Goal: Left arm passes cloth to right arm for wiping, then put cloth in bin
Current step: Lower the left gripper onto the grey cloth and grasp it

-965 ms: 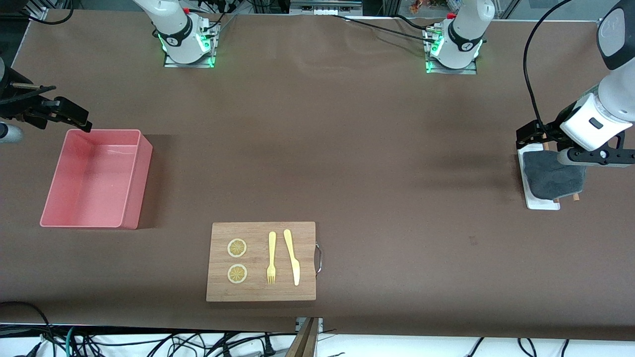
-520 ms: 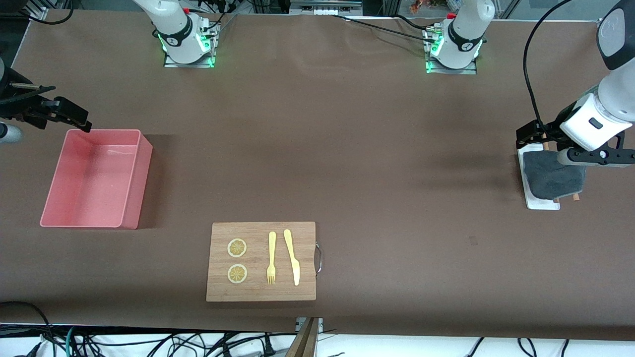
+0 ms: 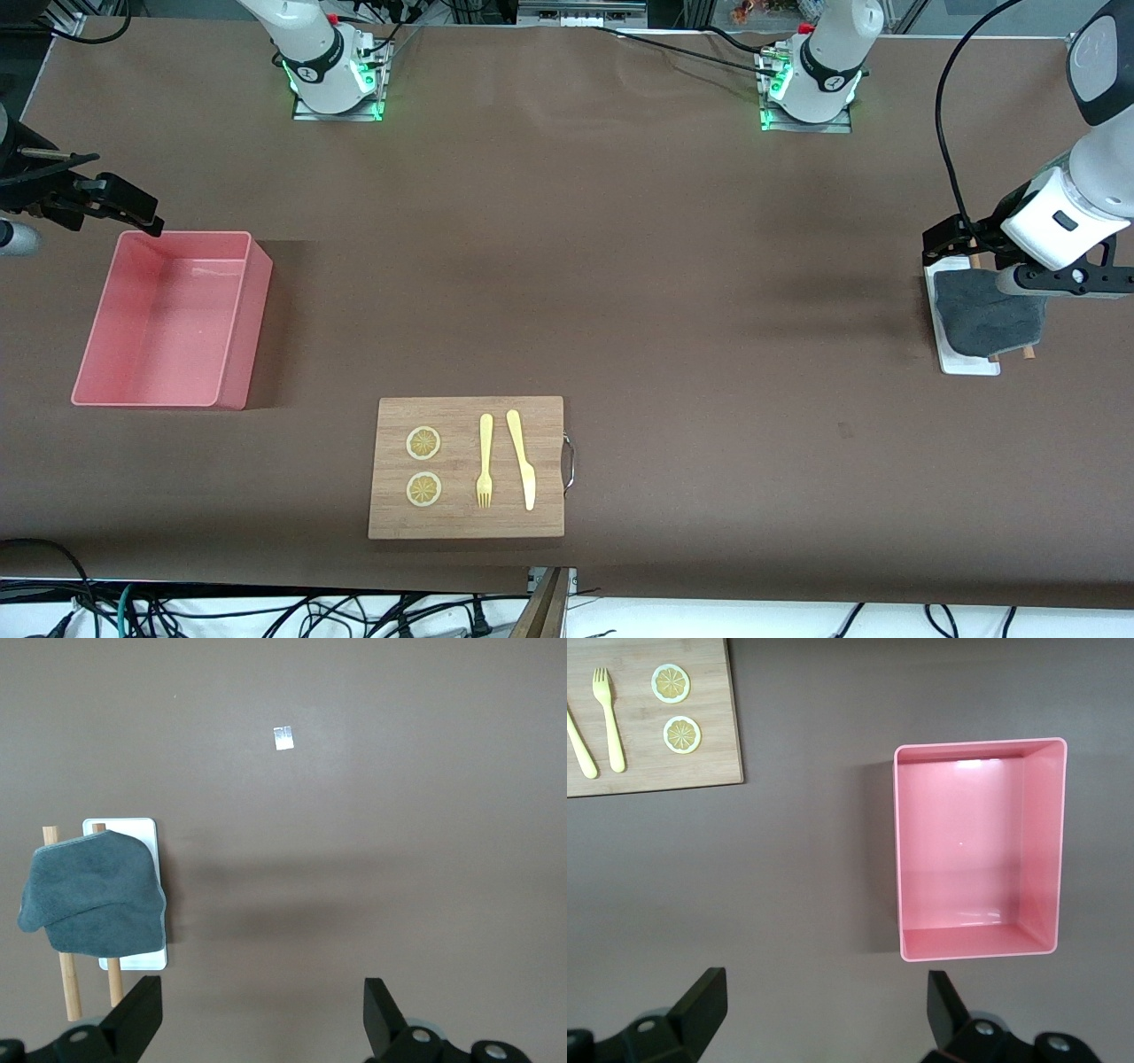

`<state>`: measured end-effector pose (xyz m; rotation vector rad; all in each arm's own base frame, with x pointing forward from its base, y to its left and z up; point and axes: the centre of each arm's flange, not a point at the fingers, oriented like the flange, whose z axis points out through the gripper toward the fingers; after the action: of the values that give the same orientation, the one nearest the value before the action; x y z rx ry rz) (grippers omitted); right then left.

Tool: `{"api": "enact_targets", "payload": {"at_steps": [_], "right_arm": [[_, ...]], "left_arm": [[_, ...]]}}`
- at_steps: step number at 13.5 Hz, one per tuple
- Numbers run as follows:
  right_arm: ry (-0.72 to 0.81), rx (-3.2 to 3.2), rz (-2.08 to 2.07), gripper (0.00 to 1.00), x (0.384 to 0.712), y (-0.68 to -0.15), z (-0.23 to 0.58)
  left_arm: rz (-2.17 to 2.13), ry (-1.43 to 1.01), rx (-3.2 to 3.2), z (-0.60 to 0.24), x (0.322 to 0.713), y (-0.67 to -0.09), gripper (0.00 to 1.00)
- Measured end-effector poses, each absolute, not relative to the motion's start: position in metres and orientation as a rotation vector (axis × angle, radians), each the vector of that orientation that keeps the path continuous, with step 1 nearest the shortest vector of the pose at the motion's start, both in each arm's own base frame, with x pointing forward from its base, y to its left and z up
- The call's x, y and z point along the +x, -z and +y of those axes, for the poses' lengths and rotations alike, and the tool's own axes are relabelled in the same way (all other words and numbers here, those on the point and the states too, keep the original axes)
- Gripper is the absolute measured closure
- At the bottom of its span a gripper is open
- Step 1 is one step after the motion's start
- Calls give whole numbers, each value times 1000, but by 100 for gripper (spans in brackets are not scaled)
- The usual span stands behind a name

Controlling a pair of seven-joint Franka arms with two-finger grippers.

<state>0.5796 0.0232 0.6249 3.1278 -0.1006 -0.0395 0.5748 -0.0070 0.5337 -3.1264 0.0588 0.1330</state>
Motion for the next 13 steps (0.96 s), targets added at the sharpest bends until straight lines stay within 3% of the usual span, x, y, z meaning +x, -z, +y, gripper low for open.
{"api": "enact_targets", "payload": {"at_steps": [6,13], "right_arm": [[39,3128,-101,0,580,-625,23],[38,3128,-102,0,580,-625,23]], "left_arm": [[469,-282,-3144,116,578,-482,0],[1129,-211,-3058,292,587,-389,0]]}}
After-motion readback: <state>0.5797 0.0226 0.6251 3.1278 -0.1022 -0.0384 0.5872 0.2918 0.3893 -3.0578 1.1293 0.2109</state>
